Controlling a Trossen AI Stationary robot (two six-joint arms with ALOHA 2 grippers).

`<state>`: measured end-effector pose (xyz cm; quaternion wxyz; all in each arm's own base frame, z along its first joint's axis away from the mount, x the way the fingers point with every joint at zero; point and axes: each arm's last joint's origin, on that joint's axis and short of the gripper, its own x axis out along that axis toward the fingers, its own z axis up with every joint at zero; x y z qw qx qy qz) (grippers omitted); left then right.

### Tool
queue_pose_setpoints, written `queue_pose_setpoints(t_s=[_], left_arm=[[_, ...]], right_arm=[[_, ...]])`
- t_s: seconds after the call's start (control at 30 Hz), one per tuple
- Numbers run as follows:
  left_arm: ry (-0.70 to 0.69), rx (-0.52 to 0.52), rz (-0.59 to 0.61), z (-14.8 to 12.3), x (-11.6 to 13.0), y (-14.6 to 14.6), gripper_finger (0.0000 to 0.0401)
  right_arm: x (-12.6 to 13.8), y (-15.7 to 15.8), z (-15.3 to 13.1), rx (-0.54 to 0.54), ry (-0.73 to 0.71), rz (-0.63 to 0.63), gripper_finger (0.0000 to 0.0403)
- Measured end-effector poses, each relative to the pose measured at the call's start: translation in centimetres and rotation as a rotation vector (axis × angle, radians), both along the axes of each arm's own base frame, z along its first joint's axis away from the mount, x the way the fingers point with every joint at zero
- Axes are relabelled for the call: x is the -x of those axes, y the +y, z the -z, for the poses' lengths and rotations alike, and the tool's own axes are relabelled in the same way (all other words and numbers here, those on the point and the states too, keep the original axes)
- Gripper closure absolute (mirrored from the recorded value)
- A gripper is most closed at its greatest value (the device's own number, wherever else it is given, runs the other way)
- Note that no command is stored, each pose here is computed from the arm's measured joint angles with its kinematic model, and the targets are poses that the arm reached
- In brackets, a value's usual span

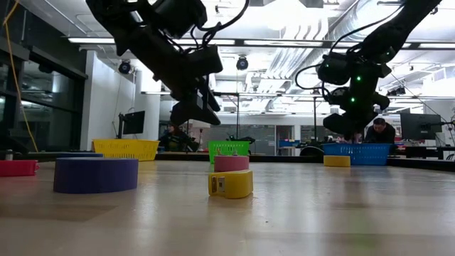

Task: Pick and place Stapler, Stapler remover, tape
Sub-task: Put the pink staple remover into the blue basket, then put the gray staple remover into the blue basket

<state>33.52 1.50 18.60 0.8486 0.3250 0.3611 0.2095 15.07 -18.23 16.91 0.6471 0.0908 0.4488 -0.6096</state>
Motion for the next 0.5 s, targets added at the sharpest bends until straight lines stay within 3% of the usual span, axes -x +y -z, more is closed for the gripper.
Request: queue_pose_setpoints(t_s=[0.5], left_arm=[[0.012,0.013,-0.012,0.18,0.14,0.01,0.0194]], right_arm=[[0.04,-0.05,-0.08,0.023,0.017,0.017,0.0164]])
